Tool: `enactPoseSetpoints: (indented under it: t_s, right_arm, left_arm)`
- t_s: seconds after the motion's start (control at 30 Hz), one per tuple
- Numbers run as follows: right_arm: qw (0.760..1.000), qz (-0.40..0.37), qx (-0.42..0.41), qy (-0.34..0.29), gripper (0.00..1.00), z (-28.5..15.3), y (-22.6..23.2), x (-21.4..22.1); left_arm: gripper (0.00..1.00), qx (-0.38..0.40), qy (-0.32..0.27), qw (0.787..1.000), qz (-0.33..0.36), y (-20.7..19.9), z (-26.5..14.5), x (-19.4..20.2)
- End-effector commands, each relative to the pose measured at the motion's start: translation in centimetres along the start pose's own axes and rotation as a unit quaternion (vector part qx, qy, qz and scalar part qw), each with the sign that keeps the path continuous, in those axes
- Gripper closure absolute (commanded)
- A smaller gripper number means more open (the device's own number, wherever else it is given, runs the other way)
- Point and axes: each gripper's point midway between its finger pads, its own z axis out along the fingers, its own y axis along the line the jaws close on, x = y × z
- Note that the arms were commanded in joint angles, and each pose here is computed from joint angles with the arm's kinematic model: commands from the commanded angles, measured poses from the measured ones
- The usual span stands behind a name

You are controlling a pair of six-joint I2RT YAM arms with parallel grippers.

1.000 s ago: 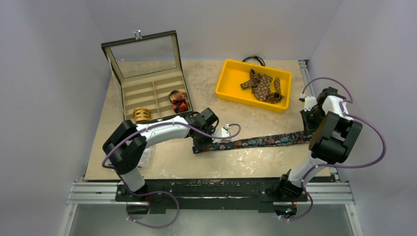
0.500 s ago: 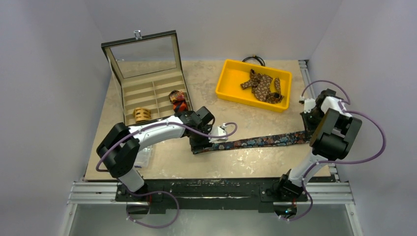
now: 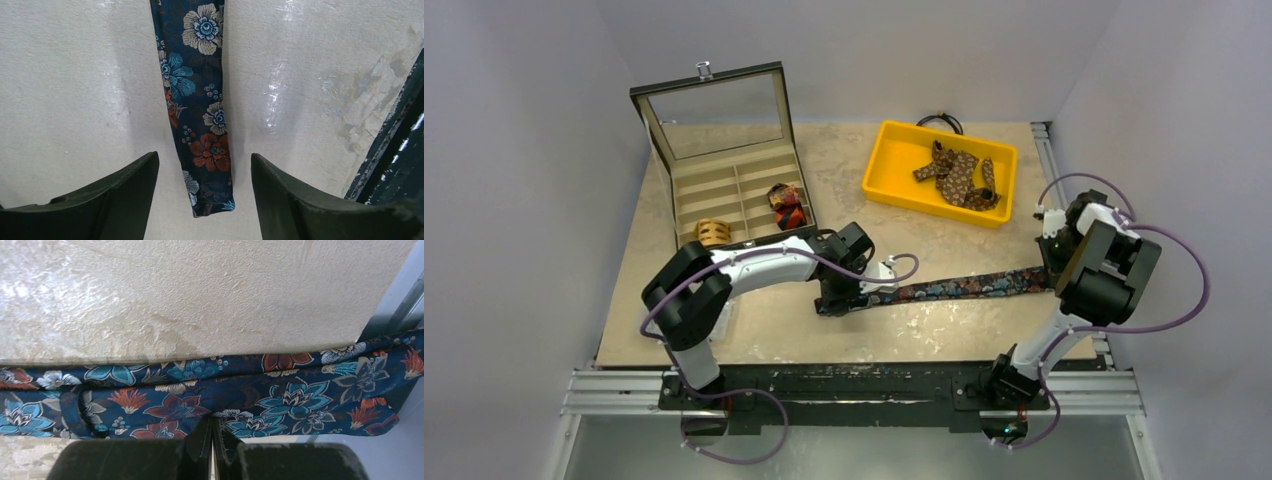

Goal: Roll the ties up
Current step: Roll the tie at the center of the board.

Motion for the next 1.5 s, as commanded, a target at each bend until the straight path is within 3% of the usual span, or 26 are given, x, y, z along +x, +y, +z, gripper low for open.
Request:
enactPoseSetpoints:
  t_s: [0.0, 0.1, 0.2, 0.5, 0.57, 0.63, 0.7, 0.83, 1.0, 1.1, 1.23, 1.33, 1.47]
  right_arm:
    - [1.0, 0.0, 0.024, 0.0, 1.0, 1.0, -1.3, -0.1]
    - [1.0, 0.0, 0.03, 0.004, 1.0, 1.2, -1.7, -0.1]
    - [0.999, 0.002, 0.036, 0.003, 1.0, 1.1, -2.3, -0.3]
    - [0.999, 0.01, 0.052, 0.005, 1.0, 1.3, -3.8, -0.6]
    - [0.998, 0.013, 0.055, 0.004, 1.0, 1.3, -4.1, -0.7]
    - [0.998, 0.018, 0.056, 0.003, 1.0, 1.5, -4.3, -0.9]
    - [0.998, 0.025, 0.061, 0.002, 1.0, 1.8, -4.6, -1.3]
    - [0.996, 0.051, 0.079, 0.004, 1.0, 2.2, -6.3, -1.6]
    - [0.993, 0.085, 0.085, -0.001, 1.0, 2.0, -9.2, -1.6]
    - [0.995, 0.079, 0.051, -0.027, 0.99, 0.9, -8.6, -2.6]
    - [0.996, 0.054, 0.017, -0.067, 0.78, -3.1, -6.9, -3.5]
    - [0.994, 0.04, -0.007, -0.104, 0.6, -6.7, -5.6, -4.4]
    - [0.988, 0.008, -0.03, -0.153, 0.52, -11.2, -3.7, -5.1]
  left_arm:
    - [0.39, -0.014, -0.001, 1.0, 0.004, 0.8, 0.2, -0.9]
    - [0.58, -0.021, 0.019, 1.0, 0.012, 1.1, 0.0, -0.1]
    - [0.69, -0.03, 0.021, 0.999, 0.019, 1.3, -0.7, 0.6]
    - [0.79, -0.023, 0.041, 0.999, 0.011, 1.4, -1.1, 2.9]
    - [0.72, -0.02, 0.044, 0.999, 0.011, 1.4, -1.1, 3.0]
    - [0.5, -0.019, 0.034, 0.999, 0.005, 1.5, -1.3, 2.3]
    - [0.37, -0.024, 0.011, 1.0, -0.007, 1.8, -1.8, 0.9]
    - [0.23, -0.046, -0.055, 0.997, -0.03, 3.3, -3.6, -2.8]
    - [0.21, -0.044, -0.124, 0.988, -0.085, 4.9, -6.1, -5.0]
    - [0.21, -0.039, -0.158, 0.979, -0.122, 5.6, -7.4, -5.1]
    - [0.2, -0.036, -0.219, 0.953, -0.207, 6.0, -10.0, -5.0]
    - [0.19, -0.049, -0.273, 0.932, -0.234, 5.7, -12.2, -5.1]
    - [0.16, -0.069, -0.314, 0.922, -0.217, 4.4, -13.8, -4.5]
